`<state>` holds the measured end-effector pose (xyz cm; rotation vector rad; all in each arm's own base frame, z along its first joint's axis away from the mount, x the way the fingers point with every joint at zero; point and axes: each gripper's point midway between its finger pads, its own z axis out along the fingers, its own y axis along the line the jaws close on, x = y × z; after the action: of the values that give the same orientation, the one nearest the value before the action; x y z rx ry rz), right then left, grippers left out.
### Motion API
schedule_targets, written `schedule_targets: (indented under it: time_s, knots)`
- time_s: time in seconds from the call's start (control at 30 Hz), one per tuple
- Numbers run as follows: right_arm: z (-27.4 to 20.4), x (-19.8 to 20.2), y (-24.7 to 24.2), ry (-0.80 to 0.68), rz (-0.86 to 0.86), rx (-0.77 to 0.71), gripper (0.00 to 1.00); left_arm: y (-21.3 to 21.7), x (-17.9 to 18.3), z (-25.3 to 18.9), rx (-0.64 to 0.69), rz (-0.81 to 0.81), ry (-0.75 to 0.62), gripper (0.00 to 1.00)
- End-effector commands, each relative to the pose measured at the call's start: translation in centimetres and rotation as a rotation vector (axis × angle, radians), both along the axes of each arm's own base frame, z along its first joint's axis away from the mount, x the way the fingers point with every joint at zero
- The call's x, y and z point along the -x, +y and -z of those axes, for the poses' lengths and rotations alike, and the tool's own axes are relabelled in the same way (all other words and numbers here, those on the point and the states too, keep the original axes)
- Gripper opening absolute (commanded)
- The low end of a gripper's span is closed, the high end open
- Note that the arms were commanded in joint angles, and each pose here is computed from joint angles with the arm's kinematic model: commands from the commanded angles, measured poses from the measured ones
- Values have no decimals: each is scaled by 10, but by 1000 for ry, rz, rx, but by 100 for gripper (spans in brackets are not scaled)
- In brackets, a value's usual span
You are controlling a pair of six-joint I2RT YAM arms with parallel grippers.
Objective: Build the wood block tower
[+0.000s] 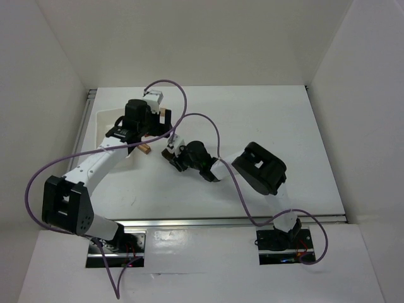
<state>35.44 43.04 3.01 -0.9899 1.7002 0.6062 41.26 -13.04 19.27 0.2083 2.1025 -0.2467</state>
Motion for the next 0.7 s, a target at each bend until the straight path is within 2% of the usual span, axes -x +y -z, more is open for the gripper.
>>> schedule_targets:
  time_s: [0.0,0.03,0.1,0.13,0.2,0.3,0.37,0.47,0.67]
  knots:
    - [-75,-14,-16,-117,17,-148,0,-31,3,-37,36,218,-151,100]
    - [-98,-9,-20,-138,-7,-180,0,-35,4,-33,29,253,-135,100]
    - [-100,0,-35,-121,-32,-177,0,-46,5,-32,45,316,-99,100]
    - [-121,-2,-46,-149,-28,-205,0,-52,3,-20,53,340,-56,100]
    - [-117,10,-60,-121,-66,-185,0,-63,2,-17,92,388,-34,100]
    - [-130,15,-82,-129,-85,-177,0,-83,10,-2,143,514,29,76]
    - [-125,12,-91,-110,-75,-153,0,-95,14,-2,179,567,38,52]
    - [-121,12,-96,-86,-71,-138,0,-110,17,5,187,622,71,47]
    - [-120,2,-95,-91,-78,-109,0,-123,24,11,232,667,111,46]
